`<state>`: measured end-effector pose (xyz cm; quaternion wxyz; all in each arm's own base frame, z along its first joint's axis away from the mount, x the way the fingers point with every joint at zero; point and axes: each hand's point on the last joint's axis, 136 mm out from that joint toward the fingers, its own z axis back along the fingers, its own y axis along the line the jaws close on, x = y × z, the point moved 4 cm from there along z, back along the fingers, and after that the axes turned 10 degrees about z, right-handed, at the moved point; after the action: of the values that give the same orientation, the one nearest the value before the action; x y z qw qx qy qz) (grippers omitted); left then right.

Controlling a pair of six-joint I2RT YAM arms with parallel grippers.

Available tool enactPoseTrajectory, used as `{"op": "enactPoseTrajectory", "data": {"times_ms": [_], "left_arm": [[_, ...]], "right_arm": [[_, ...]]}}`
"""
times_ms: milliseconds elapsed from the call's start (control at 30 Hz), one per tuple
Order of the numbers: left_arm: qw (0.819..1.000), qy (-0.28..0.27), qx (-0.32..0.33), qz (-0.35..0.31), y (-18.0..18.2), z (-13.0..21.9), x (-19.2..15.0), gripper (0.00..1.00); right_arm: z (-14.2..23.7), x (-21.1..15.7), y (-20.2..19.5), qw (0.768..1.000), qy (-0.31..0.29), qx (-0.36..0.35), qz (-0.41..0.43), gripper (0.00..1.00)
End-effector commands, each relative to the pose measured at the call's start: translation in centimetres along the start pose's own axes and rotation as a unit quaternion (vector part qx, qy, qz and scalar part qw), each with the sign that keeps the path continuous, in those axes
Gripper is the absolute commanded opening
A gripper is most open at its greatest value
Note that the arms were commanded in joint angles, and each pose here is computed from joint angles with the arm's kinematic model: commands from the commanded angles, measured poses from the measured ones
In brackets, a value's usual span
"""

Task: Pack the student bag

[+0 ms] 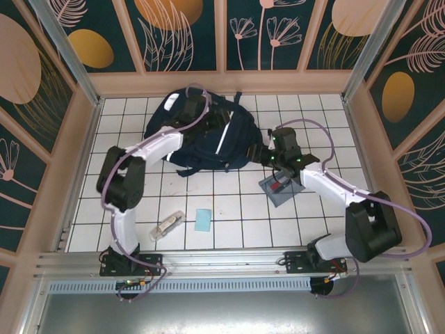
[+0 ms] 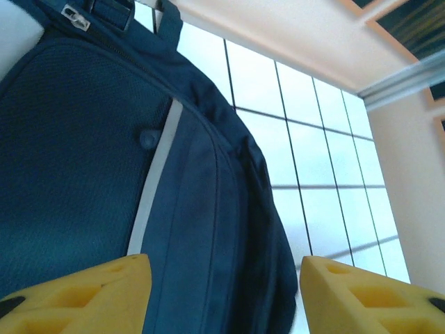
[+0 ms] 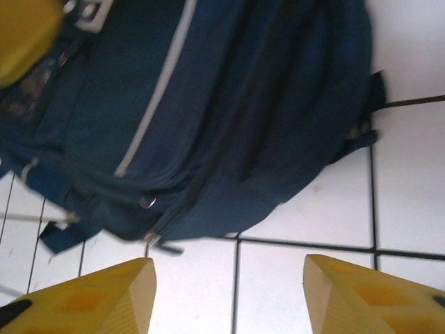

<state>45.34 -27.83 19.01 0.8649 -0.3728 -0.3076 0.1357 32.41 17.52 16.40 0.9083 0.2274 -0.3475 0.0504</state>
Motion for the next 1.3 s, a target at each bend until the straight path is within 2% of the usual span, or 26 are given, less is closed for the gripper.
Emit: {"op": "enactPoseTrajectory", "data": {"times_ms": [0,133,233,367,467,667,933,1033,1167,1267], "left_arm": [[0.997,0.064,0.028,-0.019,2.0,2.4,-4.4,0.58],[0.994,0.103,0.027,-0.011,3.8,4.4,-9.3,0.58],[0.991,0.13,0.041,-0.007,5.4,4.3,-12.7,0.58],[0.988,0.152,0.037,0.001,6.1,3.0,-15.2,0.57],[0.988,0.147,0.033,0.019,6.4,1.8,-15.5,0.56],[0.993,0.1,0.069,0.016,7.3,0.2,-14.2,0.57],[0.993,0.068,0.094,0.027,7.8,-1.8,-13.2,0.55],[0.993,0.055,0.101,0.026,7.9,-1.9,-12.8,0.5],[0.992,0.038,0.116,0.025,8.4,-2.1,-12.4,0.37],[0.992,0.025,0.12,0.027,8.6,-2.4,-12.1,0.34]], "right_arm": [[-1.6,1.6,-0.2,0.999,-0.03,0.01,-0.033,0.67],[-4.6,2.1,-0.5,0.999,-0.012,0.011,-0.052,0.68],[-7.0,2.3,-0.5,0.997,0.0,0.016,-0.071,0.69],[-9.3,2.0,-0.8,0.994,0.006,0.021,-0.107,0.67],[-10.2,1.3,-0.9,0.991,0.016,0.021,-0.128,0.64],[-10.9,0.0,-1.2,0.989,0.026,0.015,-0.143,0.59],[-11.1,-0.2,-0.4,0.988,0.031,0.027,-0.146,0.48],[-11.2,-0.3,-0.4,0.988,0.033,0.026,-0.146,0.43],[-11.4,-0.6,-0.5,0.988,0.036,0.023,-0.146,0.37],[-11.5,-0.9,-0.6,0.988,0.041,0.023,-0.149,0.35]]}}
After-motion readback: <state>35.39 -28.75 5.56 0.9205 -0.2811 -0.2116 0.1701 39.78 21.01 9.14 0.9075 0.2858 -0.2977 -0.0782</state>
